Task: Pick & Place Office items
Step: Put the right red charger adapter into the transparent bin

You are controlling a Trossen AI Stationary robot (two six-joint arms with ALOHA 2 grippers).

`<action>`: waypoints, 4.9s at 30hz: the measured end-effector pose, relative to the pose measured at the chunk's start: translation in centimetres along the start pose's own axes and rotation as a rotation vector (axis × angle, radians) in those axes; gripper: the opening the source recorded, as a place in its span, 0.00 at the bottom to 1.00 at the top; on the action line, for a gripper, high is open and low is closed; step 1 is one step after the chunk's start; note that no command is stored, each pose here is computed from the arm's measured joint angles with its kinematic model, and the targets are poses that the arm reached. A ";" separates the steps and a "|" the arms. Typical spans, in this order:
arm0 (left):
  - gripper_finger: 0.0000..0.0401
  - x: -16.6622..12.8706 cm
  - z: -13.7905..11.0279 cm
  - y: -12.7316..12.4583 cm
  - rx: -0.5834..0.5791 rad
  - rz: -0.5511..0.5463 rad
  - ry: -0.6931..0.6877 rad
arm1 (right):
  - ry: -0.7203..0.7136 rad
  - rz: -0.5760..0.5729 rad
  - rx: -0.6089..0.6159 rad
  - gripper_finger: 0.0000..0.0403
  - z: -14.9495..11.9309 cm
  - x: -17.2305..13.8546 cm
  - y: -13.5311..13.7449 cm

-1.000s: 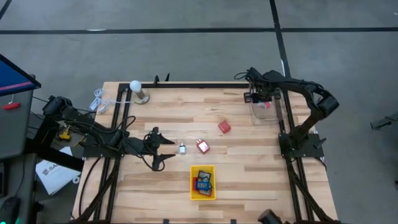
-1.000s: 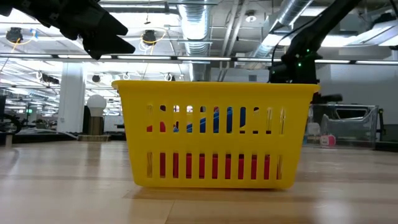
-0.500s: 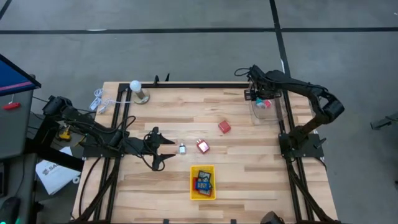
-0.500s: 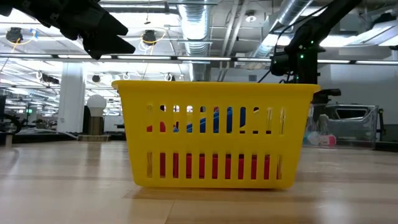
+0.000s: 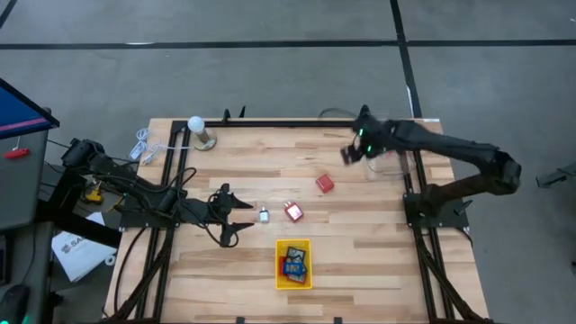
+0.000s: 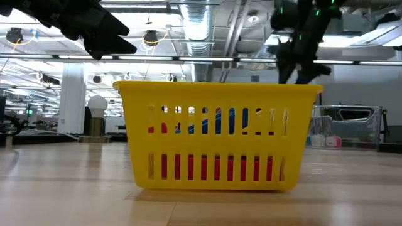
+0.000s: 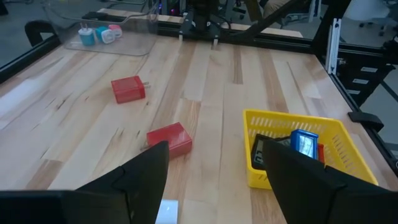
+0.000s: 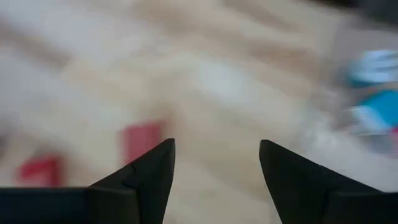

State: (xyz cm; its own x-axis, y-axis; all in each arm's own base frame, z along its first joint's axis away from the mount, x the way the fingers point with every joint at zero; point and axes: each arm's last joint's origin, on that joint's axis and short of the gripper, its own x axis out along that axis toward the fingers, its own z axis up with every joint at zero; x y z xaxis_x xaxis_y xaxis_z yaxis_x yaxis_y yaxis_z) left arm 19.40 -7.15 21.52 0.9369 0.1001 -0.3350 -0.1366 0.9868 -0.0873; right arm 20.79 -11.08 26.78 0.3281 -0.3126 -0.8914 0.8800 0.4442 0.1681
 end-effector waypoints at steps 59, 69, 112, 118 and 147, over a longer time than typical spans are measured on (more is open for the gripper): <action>0.64 -0.7 0.5 -1.5 -0.032 -0.117 -0.062 | 0.428 -0.135 -0.227 0.63 0.1 10.8 12.4; 0.64 -0.7 0.5 -1.5 -0.033 -0.117 -0.062 | 0.433 -0.118 -0.191 0.63 -0.6 12.8 10.9; 0.64 -0.7 0.5 -1.5 -0.035 -0.117 -0.066 | 0.421 -0.104 -0.167 0.50 -0.8 14.1 9.6; 0.64 -0.7 0.5 -1.5 -0.035 -0.117 -0.066 | 0.419 -0.101 -0.184 0.47 -1.0 14.0 9.9; 0.64 -0.7 0.6 -1.6 -0.041 -0.124 -0.077 | 0.129 -0.145 -0.106 0.47 -0.9 -3.2 10.1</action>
State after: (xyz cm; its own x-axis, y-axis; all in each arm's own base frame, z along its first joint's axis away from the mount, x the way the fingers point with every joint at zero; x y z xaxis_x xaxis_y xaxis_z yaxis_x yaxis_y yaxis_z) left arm 19.14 -8.76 22.48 0.9691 -0.0116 -0.2465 -0.0294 0.9864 -0.1620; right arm 28.30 -4.87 30.93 0.1486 -0.2728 -0.9505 0.8715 0.4904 -0.0045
